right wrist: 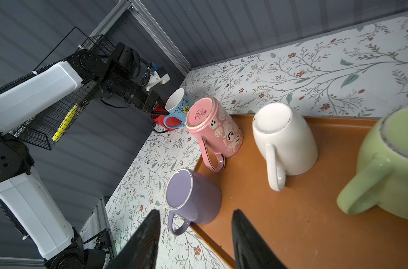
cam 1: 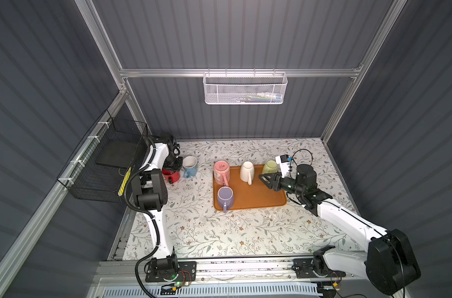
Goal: Turn the mug right side up
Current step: Place the mug at the top-left of the table, then rotate the mug on the tray.
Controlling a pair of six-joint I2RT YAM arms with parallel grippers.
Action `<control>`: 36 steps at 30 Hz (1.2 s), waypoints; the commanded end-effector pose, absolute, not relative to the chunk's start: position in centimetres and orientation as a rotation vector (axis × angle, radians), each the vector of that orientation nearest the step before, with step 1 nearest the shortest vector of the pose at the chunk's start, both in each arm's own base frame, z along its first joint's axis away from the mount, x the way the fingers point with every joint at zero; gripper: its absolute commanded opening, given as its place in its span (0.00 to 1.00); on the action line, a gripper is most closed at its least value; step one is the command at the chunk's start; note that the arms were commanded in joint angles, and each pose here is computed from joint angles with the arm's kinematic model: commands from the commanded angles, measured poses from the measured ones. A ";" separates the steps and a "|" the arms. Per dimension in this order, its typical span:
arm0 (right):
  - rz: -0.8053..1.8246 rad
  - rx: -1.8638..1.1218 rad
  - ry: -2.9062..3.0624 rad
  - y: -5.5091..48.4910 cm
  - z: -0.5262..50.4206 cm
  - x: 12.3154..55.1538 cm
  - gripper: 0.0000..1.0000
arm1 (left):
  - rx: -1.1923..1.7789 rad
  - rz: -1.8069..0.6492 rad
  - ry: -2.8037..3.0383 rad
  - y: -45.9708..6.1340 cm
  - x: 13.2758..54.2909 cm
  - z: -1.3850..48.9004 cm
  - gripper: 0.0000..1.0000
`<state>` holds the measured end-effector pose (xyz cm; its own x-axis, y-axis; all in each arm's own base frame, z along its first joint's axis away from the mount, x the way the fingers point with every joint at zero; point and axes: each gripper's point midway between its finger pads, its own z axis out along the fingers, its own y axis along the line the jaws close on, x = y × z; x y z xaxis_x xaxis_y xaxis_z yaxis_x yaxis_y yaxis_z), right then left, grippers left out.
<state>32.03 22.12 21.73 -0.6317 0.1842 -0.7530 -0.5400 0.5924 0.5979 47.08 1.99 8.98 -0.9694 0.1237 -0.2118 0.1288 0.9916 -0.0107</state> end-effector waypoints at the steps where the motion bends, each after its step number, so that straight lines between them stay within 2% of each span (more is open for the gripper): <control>1: 1.106 -0.285 1.979 22.2 22.1 32.0 0.52 | 0.207 -0.028 2.906 2.0 47.3 10.4 0.27; 11: 1.066 -0.304 2.011 22.4 21.8 32.0 0.53 | 0.182 0.016 2.795 2.2 46.3 16.3 0.33; 18: 0.729 -0.411 2.152 23.6 19.7 32.2 0.59 | 0.166 0.009 2.686 1.2 44.2 20.9 0.40; 21: 0.614 -0.406 2.207 24.3 19.4 32.3 0.62 | 0.188 -0.046 2.611 -0.5 43.2 23.2 0.46; 22: 0.600 -0.409 2.227 24.8 19.2 32.0 0.62 | 0.209 -0.097 2.559 -1.8 43.2 23.9 0.51; 24: 0.555 -0.410 2.262 25.7 18.7 31.2 0.63 | 0.259 -0.126 2.510 -4.3 42.2 24.6 0.54; 25: 0.533 -0.417 2.282 26.2 18.3 30.7 0.64 | 0.285 -0.131 2.492 -5.6 41.7 24.7 0.60; 27: 0.484 -0.424 2.321 27.0 17.6 29.9 0.68 | 0.327 -0.151 2.451 -7.5 40.7 25.5 0.63; 28: 0.472 -0.440 2.341 27.7 17.2 29.3 0.69 | 0.343 -0.176 2.413 -8.3 40.5 26.2 0.68; 30: 0.446 -0.447 2.385 28.3 16.4 28.5 0.72 | 0.353 -0.227 2.348 -9.3 39.9 27.8 0.70; 33: 0.436 -0.455 2.428 29.9 15.3 27.4 0.76 | 0.394 -0.352 2.208 -11.1 38.9 30.6 0.80; 35: 0.412 -0.466 2.466 30.7 14.5 26.8 0.77 | 0.435 -0.435 2.114 -12.3 37.8 31.9 0.81; 36: 0.406 -0.468 2.476 31.4 14.2 26.8 0.77 | 0.434 -0.453 2.100 -12.4 37.4 31.4 0.85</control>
